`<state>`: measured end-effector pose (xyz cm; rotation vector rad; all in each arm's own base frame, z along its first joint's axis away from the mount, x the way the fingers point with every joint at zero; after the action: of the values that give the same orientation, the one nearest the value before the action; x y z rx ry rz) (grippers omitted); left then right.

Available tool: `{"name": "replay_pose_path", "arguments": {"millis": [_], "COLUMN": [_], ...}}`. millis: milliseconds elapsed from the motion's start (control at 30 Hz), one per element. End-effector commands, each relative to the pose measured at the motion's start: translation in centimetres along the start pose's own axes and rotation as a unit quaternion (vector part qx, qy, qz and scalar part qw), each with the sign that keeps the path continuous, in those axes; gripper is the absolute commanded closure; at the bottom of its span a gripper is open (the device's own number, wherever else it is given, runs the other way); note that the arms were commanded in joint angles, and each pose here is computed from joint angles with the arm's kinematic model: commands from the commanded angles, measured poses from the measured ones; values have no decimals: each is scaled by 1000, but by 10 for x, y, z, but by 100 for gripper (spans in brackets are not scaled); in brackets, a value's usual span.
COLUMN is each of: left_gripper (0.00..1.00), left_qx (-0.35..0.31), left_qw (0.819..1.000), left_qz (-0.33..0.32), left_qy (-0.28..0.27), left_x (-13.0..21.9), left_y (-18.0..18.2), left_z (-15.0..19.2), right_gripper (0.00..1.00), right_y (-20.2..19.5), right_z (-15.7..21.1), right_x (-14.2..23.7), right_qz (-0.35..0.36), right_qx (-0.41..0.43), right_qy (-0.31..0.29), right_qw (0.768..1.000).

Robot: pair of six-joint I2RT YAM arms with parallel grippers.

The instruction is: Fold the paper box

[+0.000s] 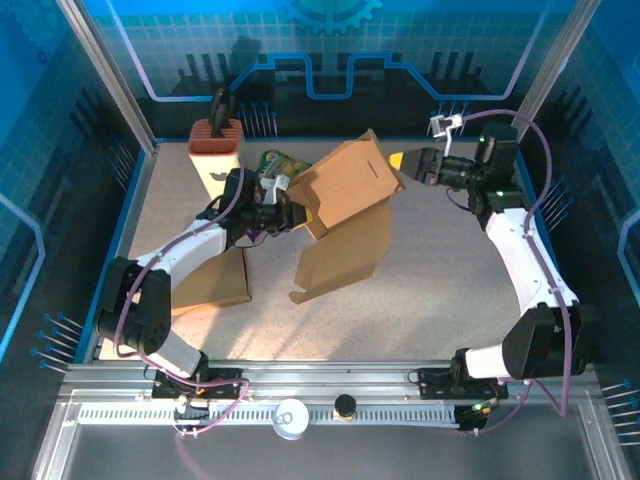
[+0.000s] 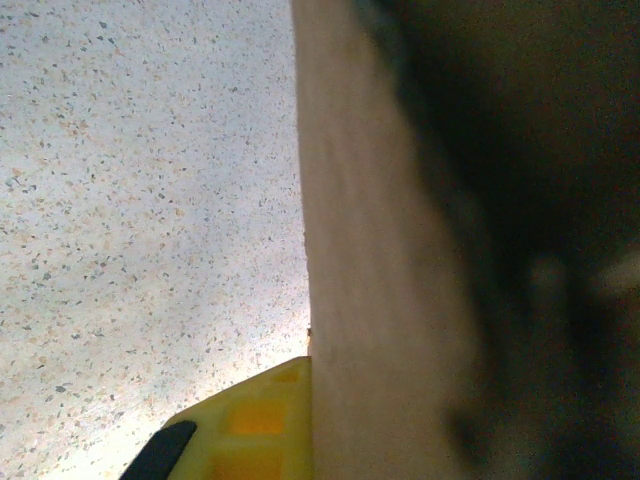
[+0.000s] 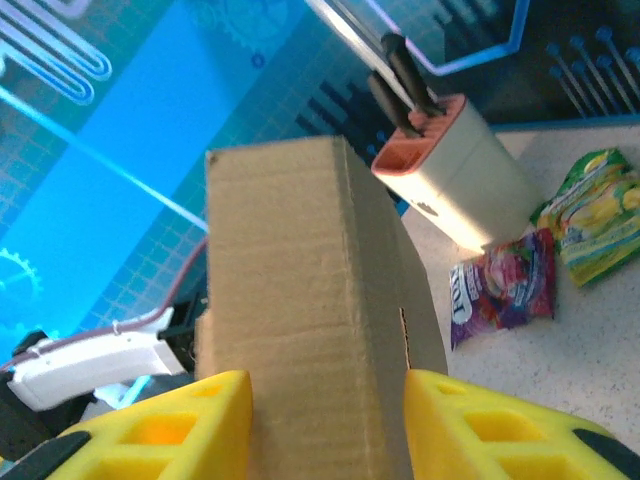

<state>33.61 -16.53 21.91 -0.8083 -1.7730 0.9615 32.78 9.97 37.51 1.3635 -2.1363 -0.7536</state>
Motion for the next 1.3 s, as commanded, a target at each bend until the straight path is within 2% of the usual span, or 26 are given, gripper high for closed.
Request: {"name": "replay_pose_path", "arguments": {"millis": [0, 267, 600, 900, 1100, 1267], "left_gripper": [100, 100, 100, 100, 100, 100], "left_qx": [-20, -20, -24, -24, -23, -23], "left_qw": [1000, 1000, 1000, 1000, 1000, 1000], "left_qz": [24, 24, 7, -9, -10, -10], "left_qy": [1, 1, -6, -9, -9, -8], "left_x": [4, 4, 8, 10, 9, 8], "left_y": [-11, -12, -12, -11, -10, -10], "left_z": [-6, -7, -6, -7, -7, -7], "right_gripper": [57, 61, 59, 56, 58, 61], "right_y": [9, 15, 31, 50, 54, 48], "right_z": [7, 18, 21, 23, 21, 21], "right_x": [-12, -16, -19, -19, -21, -23], "right_qz": [3, 64, 133, 93, 71, 80], "right_qx": [23, 51, 104, 125, 119, 115], "right_qy": [27, 43, 52, 46, 49, 52], "right_qw": [999, 996, 984, 987, 989, 989]}}
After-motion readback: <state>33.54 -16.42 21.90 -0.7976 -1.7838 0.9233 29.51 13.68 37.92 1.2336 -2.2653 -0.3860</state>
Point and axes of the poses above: each hand's point on the last joint's axis, 136 mm out from that joint toward the fingers, its own x axis back along the fingers, its own y axis along the line the jaws close on, z = x × y, the point moved 8 cm from there along x, back along the fingers, and after that the axes turned 4 degrees about x, right-handed, at the moved point
